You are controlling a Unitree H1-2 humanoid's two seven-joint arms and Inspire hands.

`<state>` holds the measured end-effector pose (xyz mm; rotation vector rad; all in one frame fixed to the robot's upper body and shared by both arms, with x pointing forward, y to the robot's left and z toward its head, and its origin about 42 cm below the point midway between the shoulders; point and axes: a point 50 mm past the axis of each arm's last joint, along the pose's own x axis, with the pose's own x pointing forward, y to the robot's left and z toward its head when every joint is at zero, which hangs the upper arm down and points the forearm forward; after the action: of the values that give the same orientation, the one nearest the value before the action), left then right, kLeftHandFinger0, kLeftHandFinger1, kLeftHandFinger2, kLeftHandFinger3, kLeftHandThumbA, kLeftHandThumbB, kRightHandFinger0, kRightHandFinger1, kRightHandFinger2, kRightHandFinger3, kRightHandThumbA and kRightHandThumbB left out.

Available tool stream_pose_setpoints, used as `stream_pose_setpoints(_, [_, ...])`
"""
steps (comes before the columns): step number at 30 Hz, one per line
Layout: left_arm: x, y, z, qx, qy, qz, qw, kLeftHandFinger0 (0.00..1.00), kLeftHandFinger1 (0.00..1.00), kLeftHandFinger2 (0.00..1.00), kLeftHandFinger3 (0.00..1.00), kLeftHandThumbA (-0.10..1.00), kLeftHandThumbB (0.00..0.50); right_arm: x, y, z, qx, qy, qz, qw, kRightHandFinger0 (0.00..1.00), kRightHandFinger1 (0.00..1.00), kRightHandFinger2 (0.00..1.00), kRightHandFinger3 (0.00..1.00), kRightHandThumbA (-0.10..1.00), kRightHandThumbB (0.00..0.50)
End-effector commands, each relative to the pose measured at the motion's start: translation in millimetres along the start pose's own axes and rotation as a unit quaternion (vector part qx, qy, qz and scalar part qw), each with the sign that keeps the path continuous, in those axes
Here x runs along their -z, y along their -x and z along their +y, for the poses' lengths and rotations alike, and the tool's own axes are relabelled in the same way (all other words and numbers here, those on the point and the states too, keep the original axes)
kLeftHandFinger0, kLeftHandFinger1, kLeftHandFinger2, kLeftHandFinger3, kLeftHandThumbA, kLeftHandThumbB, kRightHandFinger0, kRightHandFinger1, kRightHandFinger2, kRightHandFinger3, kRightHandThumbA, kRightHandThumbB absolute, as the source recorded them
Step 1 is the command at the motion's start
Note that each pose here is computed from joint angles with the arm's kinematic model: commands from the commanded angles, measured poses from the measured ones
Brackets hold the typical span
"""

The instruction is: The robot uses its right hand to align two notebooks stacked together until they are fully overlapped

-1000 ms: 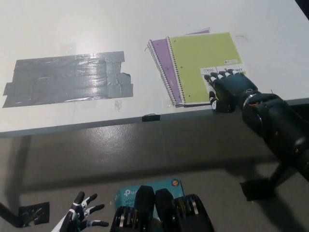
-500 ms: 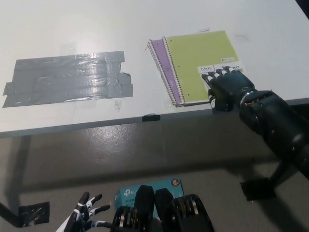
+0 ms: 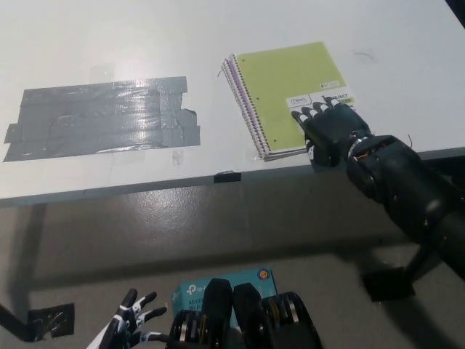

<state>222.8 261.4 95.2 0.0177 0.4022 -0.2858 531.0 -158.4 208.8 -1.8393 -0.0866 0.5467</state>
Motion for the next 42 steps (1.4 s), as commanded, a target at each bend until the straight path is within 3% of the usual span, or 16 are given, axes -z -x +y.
stream_pose_setpoints(1, [-8.1,0.3,-1.7,0.013,-0.010,-0.012,1.000,0.60,0.63,0.91,1.00,1.00,0.500,-24.6,-3.2,17.6,-0.039,0.018,-0.042,0.998,1.00,1.00,1.00,1.00,1.00,0.451])
stream_pose_setpoints(5, [-7.7,1.1,-2.7,0.014,-0.004,-0.011,1.000,0.60,0.64,0.91,1.00,1.00,0.500,-24.2,-1.6,19.9,-0.042,0.009,-0.040,0.998,1.00,1.00,1.00,1.00,1.00,0.453])
stream_pose_setpoints(9, [-6.9,0.2,-2.2,0.014,-0.006,-0.011,1.000,0.61,0.63,0.90,1.00,1.00,0.500,-22.4,0.3,22.4,-0.042,0.007,-0.041,0.998,1.00,1.00,1.00,1.00,1.00,0.413])
stream_pose_setpoints(13, [-7.7,0.8,-1.8,0.015,-0.013,-0.012,1.000,0.59,0.63,0.90,1.00,1.00,0.500,-14.9,2.2,26.9,-0.055,0.019,-0.028,0.998,1.00,1.00,1.00,1.00,1.00,0.462])
stream_pose_setpoints(23, [-6.6,4.3,-2.7,0.014,-0.010,-0.013,1.000,0.63,0.64,0.87,1.00,1.00,0.500,3.0,8.0,25.7,-0.056,0.025,0.001,0.998,1.00,1.00,1.00,1.00,1.00,0.413])
stream_pose_setpoints(27, [-3.2,4.4,-1.8,0.009,-0.010,-0.007,1.000,0.62,0.64,0.88,1.00,1.00,0.500,2.8,6.7,13.9,-0.046,0.018,-0.006,0.999,1.00,1.00,1.00,1.00,1.00,0.399])
stream_pose_setpoints(32, [1.0,4.4,-1.3,0.007,-0.007,-0.006,1.000,0.57,0.63,0.88,1.00,1.00,0.500,-2.8,2.9,-12.6,-0.005,0.038,-0.025,0.999,1.00,1.00,1.00,1.00,1.00,0.471])
stream_pose_setpoints(36, [6.5,8.3,-2.1,0.009,0.003,0.000,1.000,0.54,0.64,0.90,1.00,1.00,0.500,-7.5,1.6,-30.0,0.009,0.032,-0.033,0.999,1.00,1.00,1.00,1.00,1.00,0.432])
stream_pose_setpoints(42, [14.4,12.6,-1.6,0.007,0.004,0.016,1.000,0.54,0.65,0.92,1.00,1.00,0.500,6.6,0.0,-88.1,0.061,0.037,-0.015,0.997,1.00,1.00,1.00,1.00,1.00,0.434])
